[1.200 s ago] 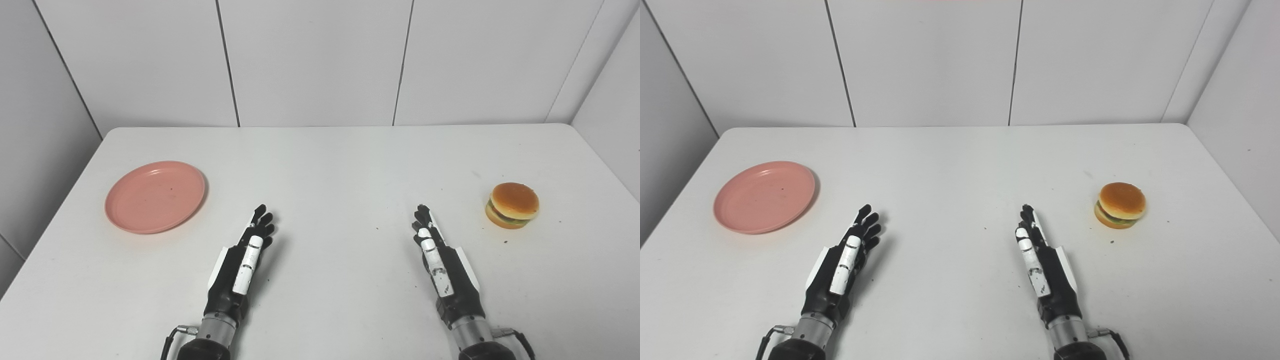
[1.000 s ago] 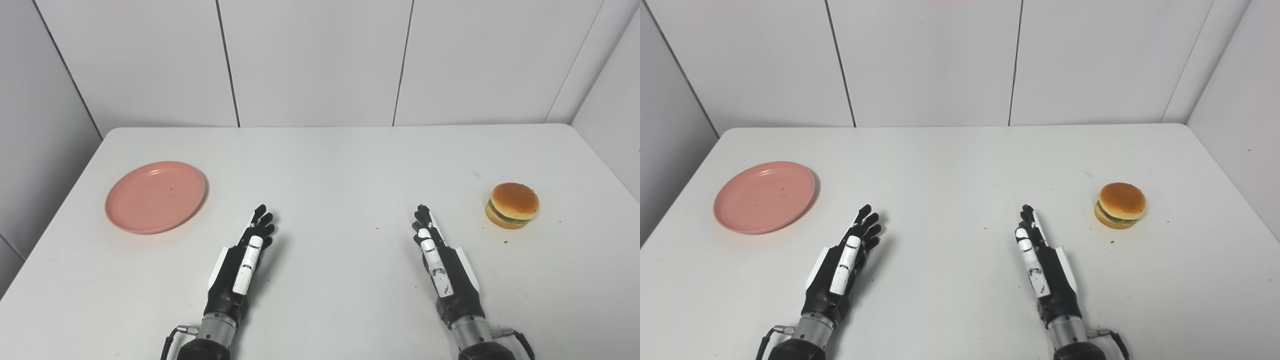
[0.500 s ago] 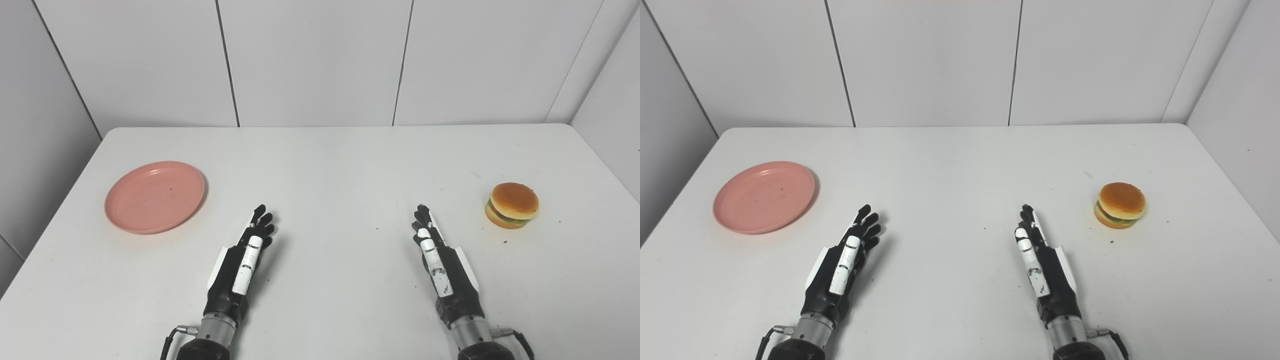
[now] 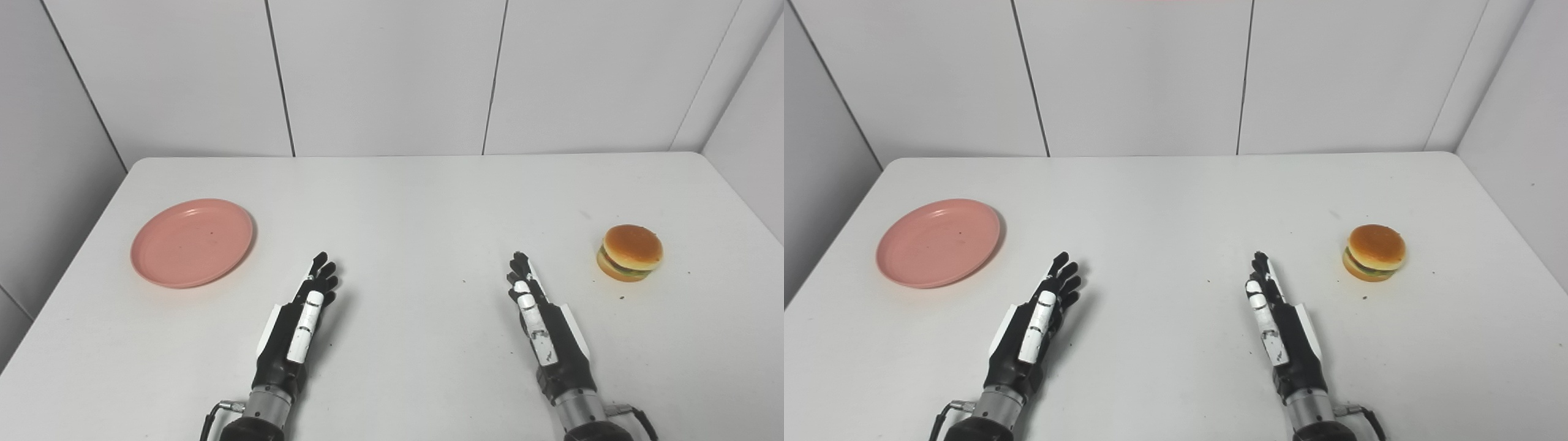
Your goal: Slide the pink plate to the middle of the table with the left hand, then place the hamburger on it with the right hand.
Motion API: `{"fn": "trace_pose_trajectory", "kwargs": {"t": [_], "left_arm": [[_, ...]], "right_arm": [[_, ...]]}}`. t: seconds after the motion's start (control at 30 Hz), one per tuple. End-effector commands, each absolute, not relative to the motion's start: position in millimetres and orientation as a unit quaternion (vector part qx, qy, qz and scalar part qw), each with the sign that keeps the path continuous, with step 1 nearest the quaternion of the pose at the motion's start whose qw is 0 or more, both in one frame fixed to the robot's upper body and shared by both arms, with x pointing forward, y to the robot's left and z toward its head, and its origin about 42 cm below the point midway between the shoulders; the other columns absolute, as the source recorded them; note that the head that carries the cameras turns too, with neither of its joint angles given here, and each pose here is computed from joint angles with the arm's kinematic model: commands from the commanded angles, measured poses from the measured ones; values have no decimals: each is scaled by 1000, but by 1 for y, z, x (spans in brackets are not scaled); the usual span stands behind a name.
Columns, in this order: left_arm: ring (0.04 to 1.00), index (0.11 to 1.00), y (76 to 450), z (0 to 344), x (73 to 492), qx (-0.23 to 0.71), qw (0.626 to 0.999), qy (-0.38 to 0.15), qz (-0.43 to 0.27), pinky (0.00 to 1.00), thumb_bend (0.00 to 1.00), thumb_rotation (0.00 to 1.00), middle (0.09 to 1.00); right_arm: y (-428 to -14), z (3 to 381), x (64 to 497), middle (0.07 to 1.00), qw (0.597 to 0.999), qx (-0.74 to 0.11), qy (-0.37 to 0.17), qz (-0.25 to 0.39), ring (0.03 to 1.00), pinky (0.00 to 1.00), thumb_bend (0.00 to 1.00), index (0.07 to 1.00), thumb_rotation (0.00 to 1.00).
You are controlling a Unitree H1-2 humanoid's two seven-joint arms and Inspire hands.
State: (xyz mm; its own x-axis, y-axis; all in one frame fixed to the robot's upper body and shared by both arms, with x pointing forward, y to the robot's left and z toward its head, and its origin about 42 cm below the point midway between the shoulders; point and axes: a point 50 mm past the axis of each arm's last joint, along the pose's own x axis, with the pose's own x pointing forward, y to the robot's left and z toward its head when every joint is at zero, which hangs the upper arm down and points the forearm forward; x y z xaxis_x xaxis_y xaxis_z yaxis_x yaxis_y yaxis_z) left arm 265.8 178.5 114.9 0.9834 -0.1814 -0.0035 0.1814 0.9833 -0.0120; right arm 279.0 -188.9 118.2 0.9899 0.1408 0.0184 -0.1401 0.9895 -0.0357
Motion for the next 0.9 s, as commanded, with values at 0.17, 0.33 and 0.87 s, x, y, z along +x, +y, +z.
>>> {"fn": "trace_pose_trajectory", "kwargs": {"t": [0.17, 0.33, 0.87], "left_arm": [[954, 970, 168, 110, 266, -4, 995, -11, -102, 963, 576, 1000, 967], [949, 960, 156, 104, 264, -1, 995, -7, -100, 953, 559, 1000, 960], [955, 935, 130, 90, 266, -3, 995, 18, -95, 985, 557, 991, 945]], "right_arm": [[-196, 112, 282, 1000, 997, -18, -13, 78, 1000, 1000, 215, 1000, 1000], [-205, 105, 280, 1000, 996, -4, -21, 85, 1000, 1000, 202, 1000, 1000], [-223, 93, 280, 1000, 995, 5, -37, 93, 1000, 1000, 154, 1000, 1000]]}}
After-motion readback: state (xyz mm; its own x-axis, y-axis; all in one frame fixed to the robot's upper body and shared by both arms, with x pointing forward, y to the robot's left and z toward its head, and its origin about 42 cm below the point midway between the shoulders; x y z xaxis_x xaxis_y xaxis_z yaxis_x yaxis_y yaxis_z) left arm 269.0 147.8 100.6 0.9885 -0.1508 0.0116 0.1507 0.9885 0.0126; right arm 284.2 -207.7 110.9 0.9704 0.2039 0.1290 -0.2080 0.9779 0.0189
